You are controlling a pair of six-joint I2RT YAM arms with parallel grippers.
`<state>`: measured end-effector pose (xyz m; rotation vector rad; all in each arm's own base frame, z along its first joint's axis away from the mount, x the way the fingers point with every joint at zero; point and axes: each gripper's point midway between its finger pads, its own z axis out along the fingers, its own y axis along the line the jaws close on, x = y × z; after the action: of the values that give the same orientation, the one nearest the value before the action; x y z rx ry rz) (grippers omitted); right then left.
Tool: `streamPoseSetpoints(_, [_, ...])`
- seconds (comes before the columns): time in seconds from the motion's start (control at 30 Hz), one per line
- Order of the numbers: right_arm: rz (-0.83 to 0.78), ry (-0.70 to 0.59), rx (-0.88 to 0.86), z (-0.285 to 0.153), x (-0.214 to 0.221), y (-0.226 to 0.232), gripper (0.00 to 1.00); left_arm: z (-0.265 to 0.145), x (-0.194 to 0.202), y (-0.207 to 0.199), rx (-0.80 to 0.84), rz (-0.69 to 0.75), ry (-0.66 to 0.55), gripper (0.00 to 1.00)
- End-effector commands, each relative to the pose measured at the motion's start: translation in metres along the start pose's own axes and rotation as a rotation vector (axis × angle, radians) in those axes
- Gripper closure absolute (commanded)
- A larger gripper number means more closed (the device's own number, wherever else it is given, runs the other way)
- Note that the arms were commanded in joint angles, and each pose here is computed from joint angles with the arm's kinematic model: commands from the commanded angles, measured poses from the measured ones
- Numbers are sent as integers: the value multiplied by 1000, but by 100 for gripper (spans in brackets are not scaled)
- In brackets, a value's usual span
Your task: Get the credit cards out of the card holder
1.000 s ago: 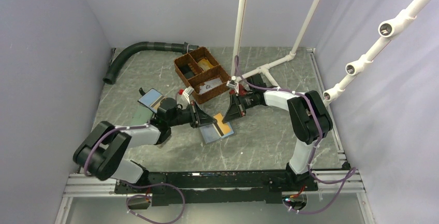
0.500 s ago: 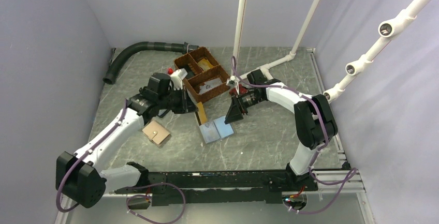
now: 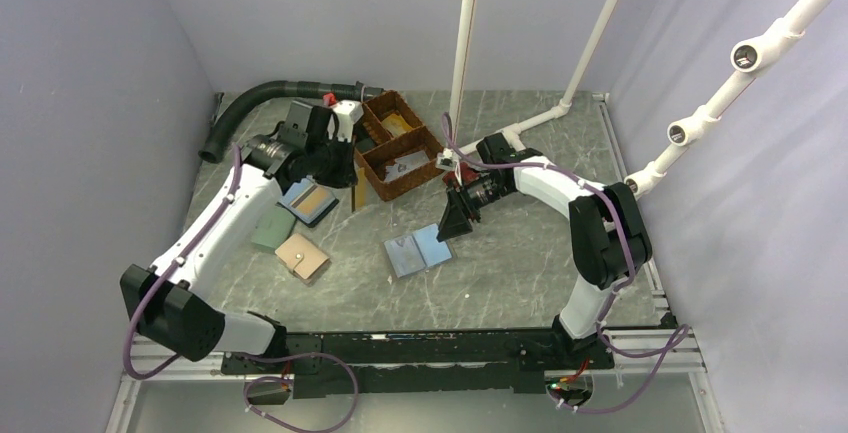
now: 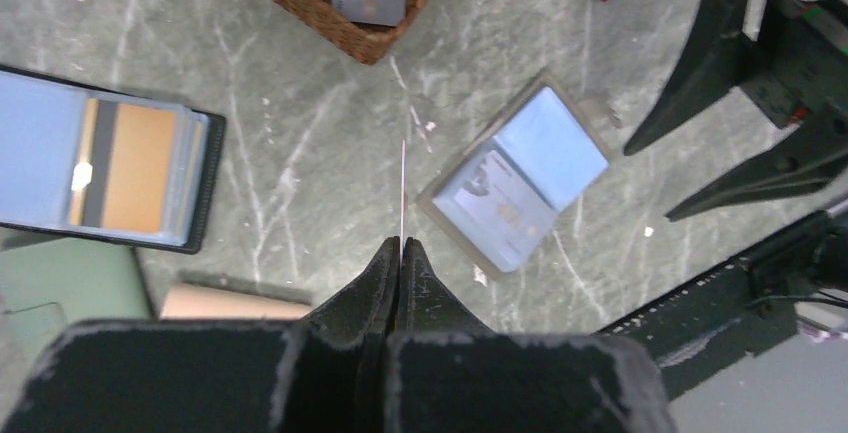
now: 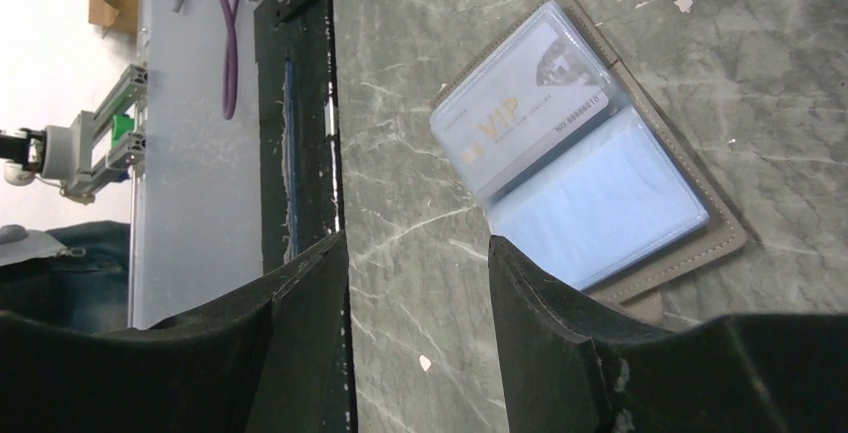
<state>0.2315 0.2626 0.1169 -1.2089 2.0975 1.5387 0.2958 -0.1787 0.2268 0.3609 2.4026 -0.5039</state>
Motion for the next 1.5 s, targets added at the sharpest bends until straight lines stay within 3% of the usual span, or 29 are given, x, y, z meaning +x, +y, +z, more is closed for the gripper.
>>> streamPoseSetpoints(0.0, [-109,-4,23,-7,-15,4,44,-6,-25,17,-79,71,-48,100])
streamPoseSetpoints(0.43, [-147,68,120,-16,-15,-11,47,18,-90,39,-137,59,-238,100])
streamPoseSetpoints(0.73, [-158,119,168,-30,-21,-23,48,59,-136,65,58,-197,-358,100])
streamPoseSetpoints(1.03, [-128,149,235,-42,-30,-35,47,120,-179,97,249,-424,-332,100])
streamPoseSetpoints(1.17, [-108,141,237,-42,-35,-36,47,140,-202,96,334,-458,-331,100])
streamPoseSetpoints(1.47, [-67,123,228,-44,-41,-40,46,183,-210,104,404,-602,-327,100])
